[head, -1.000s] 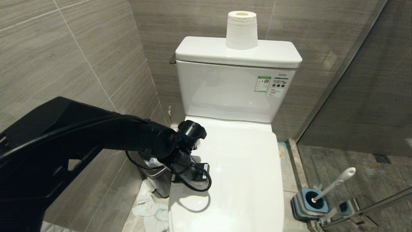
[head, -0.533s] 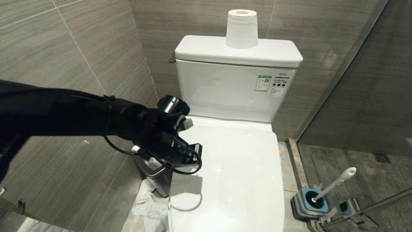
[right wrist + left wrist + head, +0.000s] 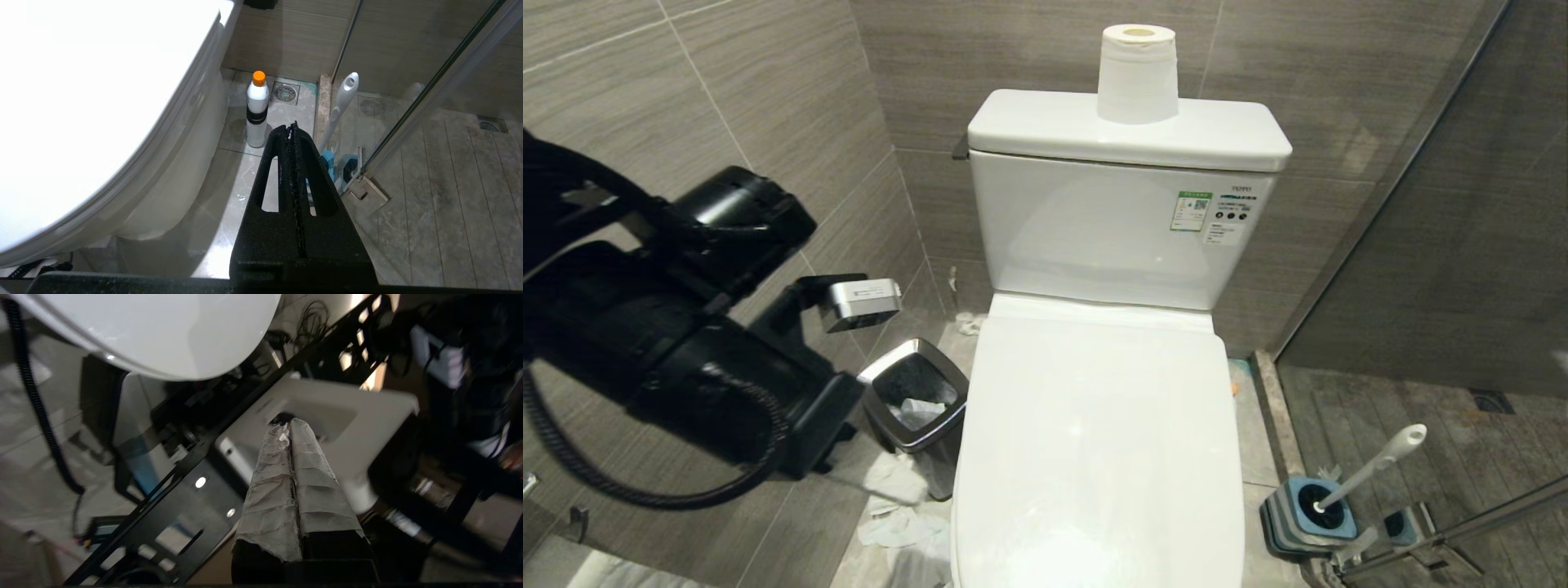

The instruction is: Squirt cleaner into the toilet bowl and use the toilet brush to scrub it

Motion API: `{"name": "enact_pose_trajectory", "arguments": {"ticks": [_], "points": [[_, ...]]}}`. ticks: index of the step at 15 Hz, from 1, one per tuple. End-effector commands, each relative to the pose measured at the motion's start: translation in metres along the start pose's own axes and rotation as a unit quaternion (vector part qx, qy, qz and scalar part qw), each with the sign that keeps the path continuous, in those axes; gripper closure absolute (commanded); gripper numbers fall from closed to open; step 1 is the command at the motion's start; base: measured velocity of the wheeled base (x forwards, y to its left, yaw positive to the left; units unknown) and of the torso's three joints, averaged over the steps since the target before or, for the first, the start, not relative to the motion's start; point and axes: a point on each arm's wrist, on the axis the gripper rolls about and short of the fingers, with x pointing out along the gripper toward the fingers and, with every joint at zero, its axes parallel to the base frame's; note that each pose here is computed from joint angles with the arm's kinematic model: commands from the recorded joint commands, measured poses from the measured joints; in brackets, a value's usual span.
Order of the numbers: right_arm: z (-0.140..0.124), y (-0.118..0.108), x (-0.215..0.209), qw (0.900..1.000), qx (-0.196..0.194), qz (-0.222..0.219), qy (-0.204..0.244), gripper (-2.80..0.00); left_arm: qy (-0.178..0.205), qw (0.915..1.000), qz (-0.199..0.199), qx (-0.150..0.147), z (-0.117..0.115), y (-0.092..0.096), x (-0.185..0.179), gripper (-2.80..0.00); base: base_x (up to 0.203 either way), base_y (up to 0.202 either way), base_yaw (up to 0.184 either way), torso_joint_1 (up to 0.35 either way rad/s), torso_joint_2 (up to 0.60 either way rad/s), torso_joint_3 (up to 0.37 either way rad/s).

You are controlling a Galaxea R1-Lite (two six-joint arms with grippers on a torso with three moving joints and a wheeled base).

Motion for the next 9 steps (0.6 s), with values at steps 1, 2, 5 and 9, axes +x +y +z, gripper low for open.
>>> {"name": "enact_pose_trajectory", "arguments": {"ticks": [1, 2, 5, 9], "points": [[0.000, 0.000, 0.000, 1.000, 0.000, 0.000, 0.000, 0.00, -0.042, 0.9962, 0.040, 0.064, -0.033, -0.010, -0.038, 0.00, 0.000, 0.000, 0.000, 0.000, 0.00, 0.000], [0.000, 0.000, 0.000, 1.000, 0.000, -0.001, 0.000, 0.00, -0.062, 0.9922, 0.065, 0.086, -0.039, -0.010, -0.048, 0.00, 0.000, 0.000, 0.000, 0.000, 0.00, 0.000], [0.000, 0.000, 0.000, 1.000, 0.000, 0.000, 0.000, 0.00, -0.120, 0.9736, 0.129, 0.145, -0.063, -0.016, -0.077, 0.00, 0.000, 0.000, 0.000, 0.000, 0.00, 0.000], [0.000, 0.000, 0.000, 1.000, 0.000, 0.000, 0.000, 0.00, -0.218, 0.9347, 0.215, 0.180, -0.098, -0.036, -0.107, 0.00, 0.000, 0.000, 0.000, 0.000, 0.00, 0.000]]}}
